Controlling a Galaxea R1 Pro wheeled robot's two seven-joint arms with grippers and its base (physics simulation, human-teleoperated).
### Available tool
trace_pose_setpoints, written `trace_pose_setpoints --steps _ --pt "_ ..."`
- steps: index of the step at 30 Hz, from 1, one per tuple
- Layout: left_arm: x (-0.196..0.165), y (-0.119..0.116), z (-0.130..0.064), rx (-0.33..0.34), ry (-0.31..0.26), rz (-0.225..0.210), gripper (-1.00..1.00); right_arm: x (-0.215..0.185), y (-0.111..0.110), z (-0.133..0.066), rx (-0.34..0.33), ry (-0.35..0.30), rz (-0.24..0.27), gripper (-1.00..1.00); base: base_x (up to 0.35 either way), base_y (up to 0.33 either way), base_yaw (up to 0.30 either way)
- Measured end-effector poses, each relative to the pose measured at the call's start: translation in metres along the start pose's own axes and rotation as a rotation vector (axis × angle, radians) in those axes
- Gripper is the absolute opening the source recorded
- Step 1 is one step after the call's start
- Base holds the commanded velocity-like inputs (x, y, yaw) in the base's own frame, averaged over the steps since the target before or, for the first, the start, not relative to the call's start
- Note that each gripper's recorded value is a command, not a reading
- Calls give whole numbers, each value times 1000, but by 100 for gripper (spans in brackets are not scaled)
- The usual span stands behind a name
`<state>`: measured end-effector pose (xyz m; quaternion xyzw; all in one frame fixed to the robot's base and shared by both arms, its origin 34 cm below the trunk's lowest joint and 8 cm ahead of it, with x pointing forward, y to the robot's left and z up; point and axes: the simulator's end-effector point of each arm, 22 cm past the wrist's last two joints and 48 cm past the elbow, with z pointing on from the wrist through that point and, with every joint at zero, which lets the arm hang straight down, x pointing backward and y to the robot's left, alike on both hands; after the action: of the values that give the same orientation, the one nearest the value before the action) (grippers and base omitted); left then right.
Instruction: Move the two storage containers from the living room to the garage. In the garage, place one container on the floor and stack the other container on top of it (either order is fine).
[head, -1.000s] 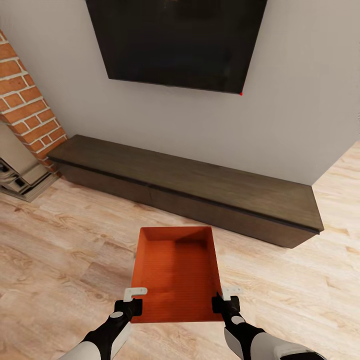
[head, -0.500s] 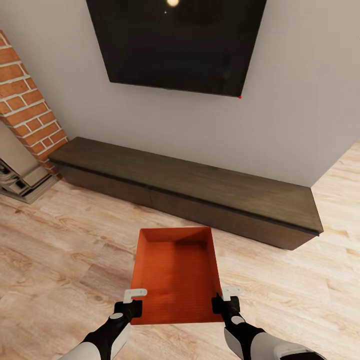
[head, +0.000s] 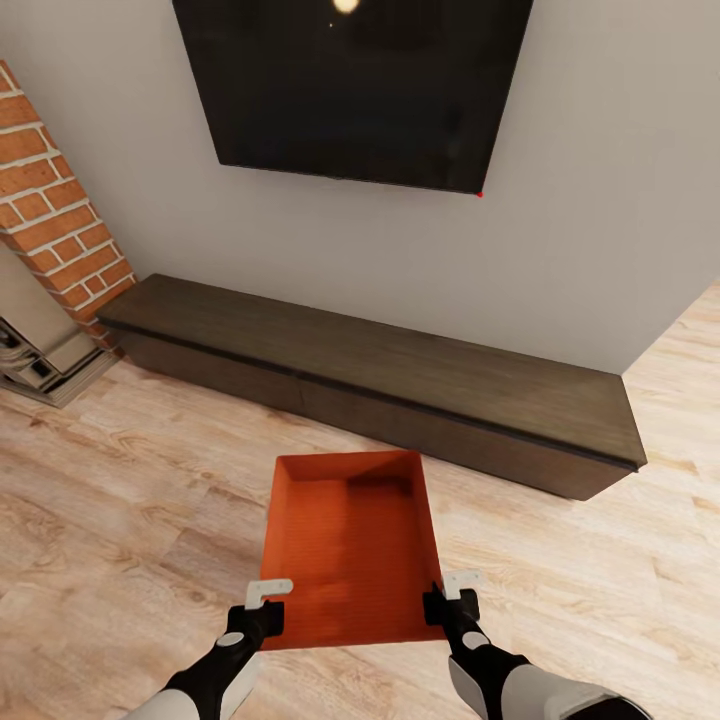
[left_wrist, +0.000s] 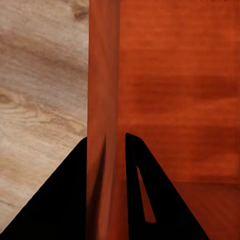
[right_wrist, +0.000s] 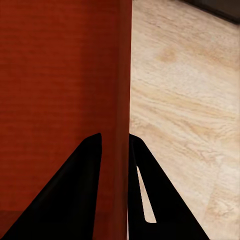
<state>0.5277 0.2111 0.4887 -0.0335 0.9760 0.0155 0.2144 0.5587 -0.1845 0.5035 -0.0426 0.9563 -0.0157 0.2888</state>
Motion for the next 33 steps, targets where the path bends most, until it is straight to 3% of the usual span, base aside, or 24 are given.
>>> trace_pose_setpoints --steps 20,21,33 --pt "8 -1 -1 -4 10 -17 -100 2 -1 0 -6 8 -13 -100 0 0 0" --pt "4 0 0 -1 11 -1 -100 2 0 0 -2 10 11 -100 0 0 0" --pt "1 1 0 0 -2 1 -100 0 1 0 -1 -2 13 -100 0 0 -1"
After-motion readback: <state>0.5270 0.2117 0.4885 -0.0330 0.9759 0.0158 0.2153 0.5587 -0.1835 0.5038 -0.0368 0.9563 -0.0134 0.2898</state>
